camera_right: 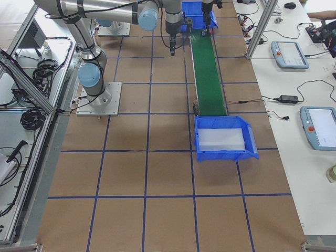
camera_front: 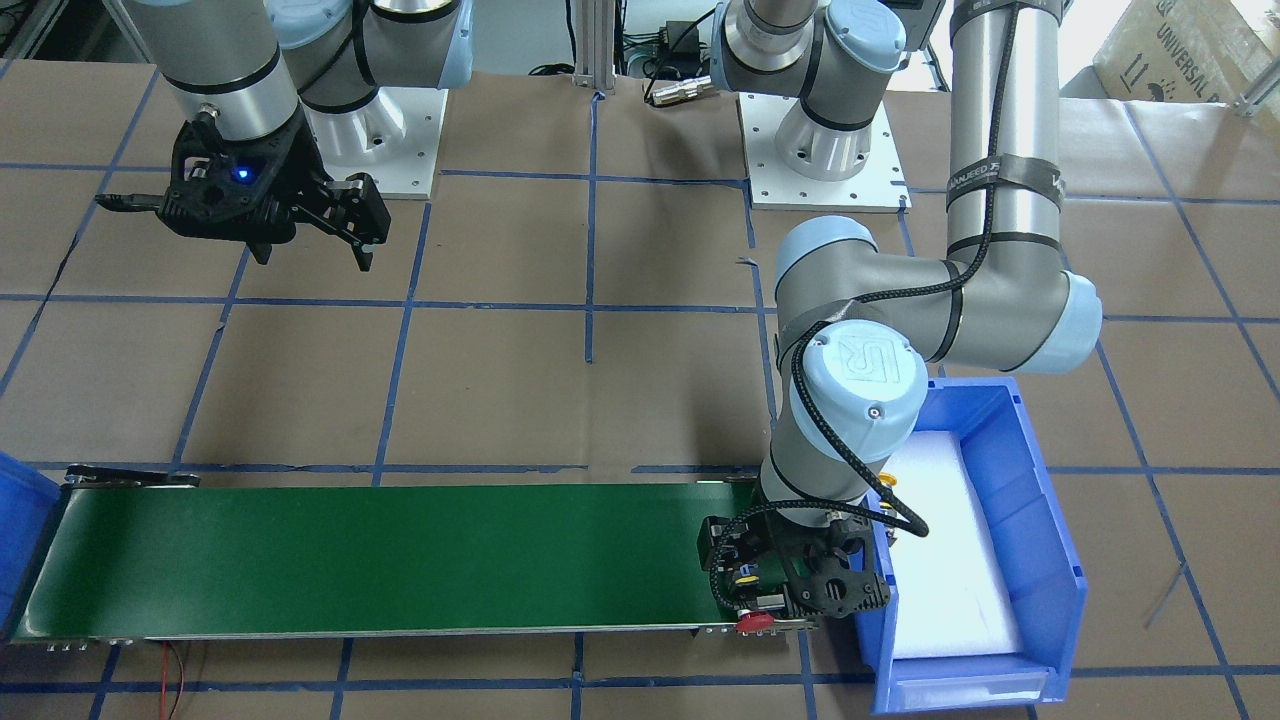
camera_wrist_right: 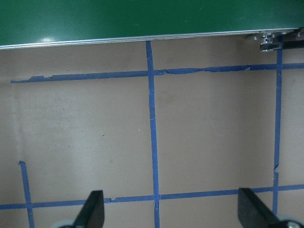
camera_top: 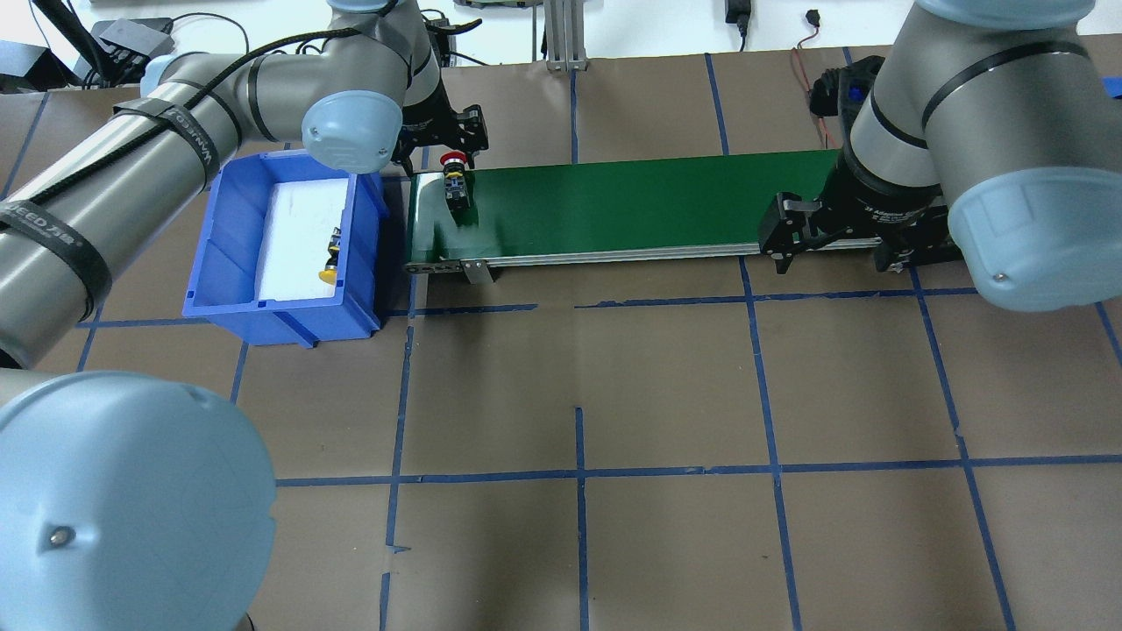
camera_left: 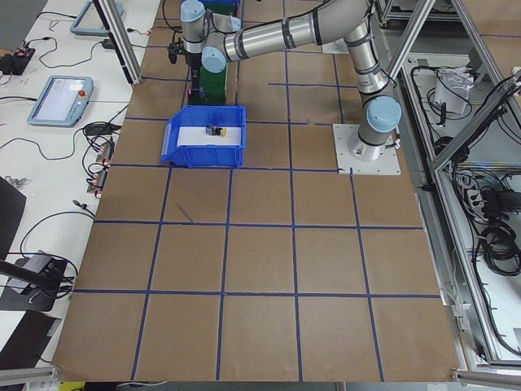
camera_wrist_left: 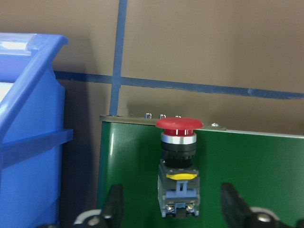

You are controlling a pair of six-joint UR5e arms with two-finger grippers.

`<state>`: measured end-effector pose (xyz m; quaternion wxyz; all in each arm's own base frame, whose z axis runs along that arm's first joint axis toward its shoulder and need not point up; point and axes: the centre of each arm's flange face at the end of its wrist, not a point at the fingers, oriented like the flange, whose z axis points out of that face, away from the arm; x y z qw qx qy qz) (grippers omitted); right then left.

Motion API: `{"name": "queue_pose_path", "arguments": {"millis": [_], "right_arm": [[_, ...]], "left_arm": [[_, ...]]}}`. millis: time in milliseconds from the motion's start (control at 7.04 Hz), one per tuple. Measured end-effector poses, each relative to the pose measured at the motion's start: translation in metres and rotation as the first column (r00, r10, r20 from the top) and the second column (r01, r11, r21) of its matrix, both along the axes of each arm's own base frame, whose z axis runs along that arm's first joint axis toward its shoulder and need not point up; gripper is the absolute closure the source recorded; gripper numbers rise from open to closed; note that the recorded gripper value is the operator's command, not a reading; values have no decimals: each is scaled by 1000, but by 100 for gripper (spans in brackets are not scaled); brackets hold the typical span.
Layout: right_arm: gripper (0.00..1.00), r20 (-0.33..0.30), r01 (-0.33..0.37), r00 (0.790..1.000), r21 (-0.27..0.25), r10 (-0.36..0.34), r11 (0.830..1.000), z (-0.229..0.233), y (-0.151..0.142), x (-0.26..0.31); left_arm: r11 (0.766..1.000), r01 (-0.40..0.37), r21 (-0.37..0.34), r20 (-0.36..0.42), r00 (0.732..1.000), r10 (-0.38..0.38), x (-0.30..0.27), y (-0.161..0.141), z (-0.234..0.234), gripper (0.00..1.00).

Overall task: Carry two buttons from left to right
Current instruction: 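Release the red-capped button onto the green conveyor with the left gripper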

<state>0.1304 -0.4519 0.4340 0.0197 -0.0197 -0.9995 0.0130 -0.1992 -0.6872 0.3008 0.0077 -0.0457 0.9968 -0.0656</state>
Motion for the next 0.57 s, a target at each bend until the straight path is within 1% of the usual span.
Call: {"name": "queue_pose_path", "arguments": {"millis": [142,284,568], "right_arm": [[0,0,0,1000,0,0,1000,0,0,0],[0,0,0,1000,0,0,1000,0,0,0],[0,0,-2,1000,2,2,1000,-1,0,0]], "left_arm": [[999,28,-15,5,1000,-28,15,-6,11,0],[998,62,-23,14,998,-62,44,-15,26,0],[988,154,-3,35,987,-154,118,-20,48,0]]}}
